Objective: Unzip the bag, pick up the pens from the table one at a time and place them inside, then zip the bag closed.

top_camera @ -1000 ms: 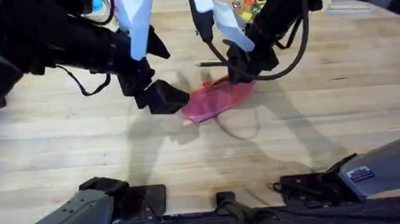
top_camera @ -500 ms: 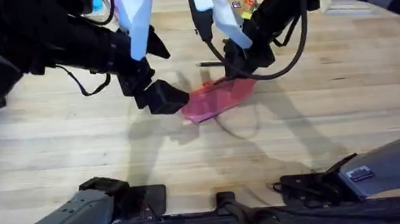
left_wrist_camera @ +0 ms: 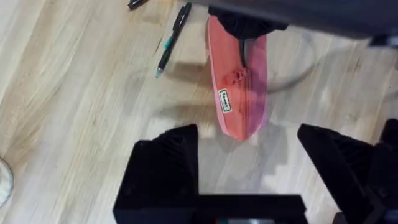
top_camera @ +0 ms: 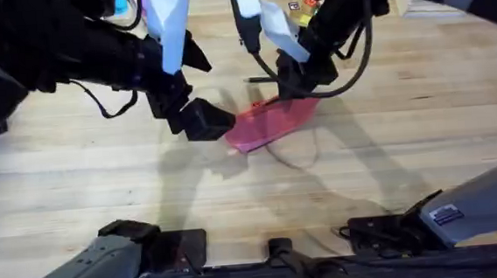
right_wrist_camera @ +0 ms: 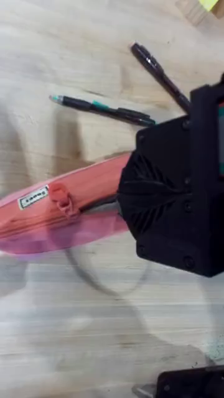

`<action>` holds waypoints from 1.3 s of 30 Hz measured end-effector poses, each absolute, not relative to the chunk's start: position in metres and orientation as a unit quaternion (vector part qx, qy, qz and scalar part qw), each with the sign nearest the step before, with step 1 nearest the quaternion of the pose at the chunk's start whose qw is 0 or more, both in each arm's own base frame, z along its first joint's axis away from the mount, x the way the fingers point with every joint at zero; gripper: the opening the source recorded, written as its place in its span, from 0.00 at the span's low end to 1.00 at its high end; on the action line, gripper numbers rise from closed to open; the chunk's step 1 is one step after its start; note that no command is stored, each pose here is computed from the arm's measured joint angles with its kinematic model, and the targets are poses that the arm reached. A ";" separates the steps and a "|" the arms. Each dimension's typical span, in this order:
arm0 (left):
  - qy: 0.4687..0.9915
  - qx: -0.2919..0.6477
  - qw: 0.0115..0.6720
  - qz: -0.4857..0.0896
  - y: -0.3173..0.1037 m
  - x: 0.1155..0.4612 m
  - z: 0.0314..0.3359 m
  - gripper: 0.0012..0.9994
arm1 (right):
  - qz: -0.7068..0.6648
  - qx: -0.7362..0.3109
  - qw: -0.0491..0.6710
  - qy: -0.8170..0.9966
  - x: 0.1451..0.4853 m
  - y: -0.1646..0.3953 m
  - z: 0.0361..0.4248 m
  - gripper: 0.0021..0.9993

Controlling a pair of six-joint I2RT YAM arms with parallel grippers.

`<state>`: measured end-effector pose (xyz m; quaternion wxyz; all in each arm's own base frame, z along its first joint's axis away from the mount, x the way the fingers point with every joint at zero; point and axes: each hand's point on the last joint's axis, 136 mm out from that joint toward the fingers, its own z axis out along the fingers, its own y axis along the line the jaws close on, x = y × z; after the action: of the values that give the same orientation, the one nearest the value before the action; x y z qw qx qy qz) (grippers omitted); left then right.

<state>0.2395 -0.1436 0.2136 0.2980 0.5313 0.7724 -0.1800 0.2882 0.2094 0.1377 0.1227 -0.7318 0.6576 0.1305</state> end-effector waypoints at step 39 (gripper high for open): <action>0.771 0.532 0.303 -0.178 -0.144 0.242 0.215 1.00 | 0.169 -0.730 0.047 0.660 0.288 0.213 0.079 1.00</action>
<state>0.2415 -0.1440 0.2146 0.3026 0.5319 0.7706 -0.1781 0.2876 0.2128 0.0787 0.0468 -0.7302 0.6604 0.1688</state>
